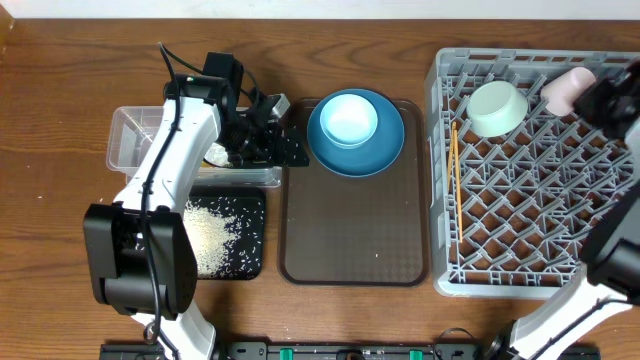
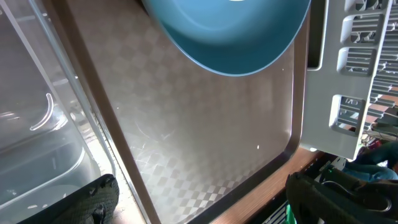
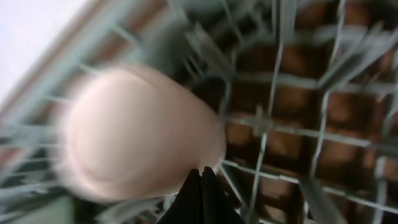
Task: Sort waste into correct bins and load items into the dishwasher rack
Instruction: 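Raise the right gripper off the cup and withdraw it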
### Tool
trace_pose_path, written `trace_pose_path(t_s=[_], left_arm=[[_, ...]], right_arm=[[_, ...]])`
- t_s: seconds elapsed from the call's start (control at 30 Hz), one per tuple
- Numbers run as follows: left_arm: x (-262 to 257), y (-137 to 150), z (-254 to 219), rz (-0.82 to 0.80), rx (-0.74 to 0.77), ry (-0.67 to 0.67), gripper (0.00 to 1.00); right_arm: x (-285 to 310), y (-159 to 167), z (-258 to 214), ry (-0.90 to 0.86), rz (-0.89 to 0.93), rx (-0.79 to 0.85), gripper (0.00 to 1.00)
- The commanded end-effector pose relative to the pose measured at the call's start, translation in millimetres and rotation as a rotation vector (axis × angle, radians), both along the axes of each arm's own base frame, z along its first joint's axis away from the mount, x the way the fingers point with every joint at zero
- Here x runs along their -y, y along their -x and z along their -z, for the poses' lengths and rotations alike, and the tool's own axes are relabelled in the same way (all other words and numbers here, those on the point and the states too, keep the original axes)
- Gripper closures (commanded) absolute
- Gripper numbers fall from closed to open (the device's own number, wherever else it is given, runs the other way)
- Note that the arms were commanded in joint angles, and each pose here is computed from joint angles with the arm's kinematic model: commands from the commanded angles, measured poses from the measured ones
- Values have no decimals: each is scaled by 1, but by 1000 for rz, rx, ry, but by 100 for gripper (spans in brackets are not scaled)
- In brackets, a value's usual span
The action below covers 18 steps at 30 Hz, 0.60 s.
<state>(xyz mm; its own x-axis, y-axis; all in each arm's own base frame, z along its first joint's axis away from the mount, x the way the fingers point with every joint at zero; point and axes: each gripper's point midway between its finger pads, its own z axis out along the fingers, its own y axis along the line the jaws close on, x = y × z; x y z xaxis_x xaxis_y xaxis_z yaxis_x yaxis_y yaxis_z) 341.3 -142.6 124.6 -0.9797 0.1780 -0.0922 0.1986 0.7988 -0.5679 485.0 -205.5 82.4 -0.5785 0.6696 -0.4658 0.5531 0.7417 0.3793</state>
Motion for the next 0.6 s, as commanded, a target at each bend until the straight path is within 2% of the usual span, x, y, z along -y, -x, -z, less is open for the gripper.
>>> trace_pose_path(t_s=[0.0,0.17,0.47,0.57], left_arm=[[-5,-5,-7,6,42,-31,11],[-5,-5,-7,6,42,-31,11],[-5,-5,-6,6,42,-31,11],[-5,-5,-6,6,42,-31,11]], right_arm=[[-5,-1,-3,18,-23,-4,99],[-4,-2,-47,48,-8,75,99],[-11,9,-176,166,4,330,99],[-8,8,-188,194,13,365,99]])
